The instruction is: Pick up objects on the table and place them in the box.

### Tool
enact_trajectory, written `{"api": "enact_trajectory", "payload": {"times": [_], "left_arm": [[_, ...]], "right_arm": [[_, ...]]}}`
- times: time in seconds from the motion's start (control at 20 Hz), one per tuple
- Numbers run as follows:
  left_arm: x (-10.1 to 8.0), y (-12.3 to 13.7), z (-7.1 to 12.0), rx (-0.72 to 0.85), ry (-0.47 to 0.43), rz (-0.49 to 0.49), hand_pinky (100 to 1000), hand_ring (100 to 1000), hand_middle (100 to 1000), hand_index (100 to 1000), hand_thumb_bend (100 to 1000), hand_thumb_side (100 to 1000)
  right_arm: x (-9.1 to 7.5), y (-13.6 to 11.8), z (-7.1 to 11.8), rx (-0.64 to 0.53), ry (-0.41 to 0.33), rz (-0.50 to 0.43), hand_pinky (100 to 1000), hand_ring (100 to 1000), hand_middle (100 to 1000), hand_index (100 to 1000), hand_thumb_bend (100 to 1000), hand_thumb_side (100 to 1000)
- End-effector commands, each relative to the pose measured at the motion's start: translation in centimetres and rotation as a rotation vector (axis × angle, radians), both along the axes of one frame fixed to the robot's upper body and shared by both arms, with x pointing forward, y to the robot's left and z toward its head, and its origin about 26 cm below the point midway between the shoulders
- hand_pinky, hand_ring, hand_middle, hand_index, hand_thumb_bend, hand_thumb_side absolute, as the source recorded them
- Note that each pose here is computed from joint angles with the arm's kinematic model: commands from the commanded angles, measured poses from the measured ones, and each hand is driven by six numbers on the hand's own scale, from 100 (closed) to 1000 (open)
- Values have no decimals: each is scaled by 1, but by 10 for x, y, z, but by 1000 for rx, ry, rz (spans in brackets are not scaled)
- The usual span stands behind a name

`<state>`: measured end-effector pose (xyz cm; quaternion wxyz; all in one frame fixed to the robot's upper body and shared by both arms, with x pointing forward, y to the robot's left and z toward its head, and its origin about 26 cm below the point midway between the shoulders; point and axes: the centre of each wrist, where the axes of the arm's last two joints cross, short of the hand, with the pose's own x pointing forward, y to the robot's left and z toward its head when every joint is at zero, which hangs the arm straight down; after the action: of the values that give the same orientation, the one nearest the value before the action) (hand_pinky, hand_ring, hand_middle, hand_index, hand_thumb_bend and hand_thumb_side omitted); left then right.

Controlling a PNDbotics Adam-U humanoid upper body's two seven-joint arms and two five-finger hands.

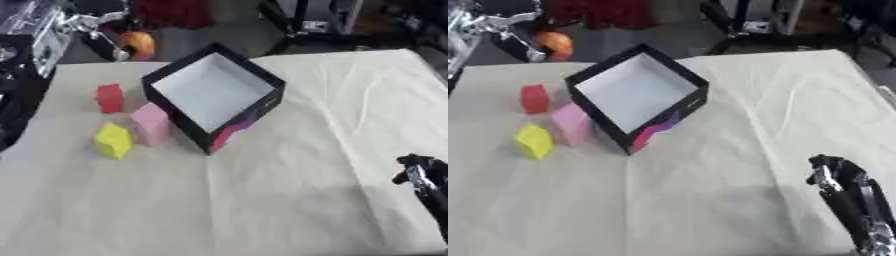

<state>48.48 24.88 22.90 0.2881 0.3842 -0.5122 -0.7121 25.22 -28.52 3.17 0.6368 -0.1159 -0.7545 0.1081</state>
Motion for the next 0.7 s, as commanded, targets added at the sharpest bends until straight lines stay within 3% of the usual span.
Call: {"api": "enact_trajectory", "payload": {"times": [0.05, 0.3, 0.35, 0.4, 0.45, 0.5, 0.7], "left_arm": [[4, -32, -2, -13, -31, -51, 674, 482, 467, 429, 180, 151], [6, -56, -37, -1, 6, -54, 688, 532, 545, 530, 253, 226], [6, -57, -43, 7, 11, -51, 700, 565, 595, 645, 354, 331], [7, -57, -48, 15, 14, -48, 700, 565, 595, 645, 354, 331], [7, -56, -51, 26, 16, -46, 713, 598, 660, 767, 491, 455], [7, -55, -53, 36, 16, -43, 716, 604, 665, 829, 548, 508], [8, -46, -51, 49, -7, -17, 720, 612, 678, 869, 592, 544]], "right_arm": [[2, -2, 5, -3, -16, 9, 712, 512, 416, 639, 100, 637], [2, -1, 5, 1, -16, 8, 712, 512, 416, 638, 100, 640], [2, -1, 5, 1, -16, 9, 712, 512, 416, 638, 100, 640], [2, -1, 5, 1, -17, 9, 712, 512, 416, 638, 100, 640], [2, -1, 5, 2, -17, 8, 712, 512, 416, 638, 100, 639], [2, -1, 5, 2, -17, 7, 712, 512, 416, 638, 100, 640], [2, -1, 5, 2, -16, 8, 712, 512, 416, 637, 100, 640]]}}
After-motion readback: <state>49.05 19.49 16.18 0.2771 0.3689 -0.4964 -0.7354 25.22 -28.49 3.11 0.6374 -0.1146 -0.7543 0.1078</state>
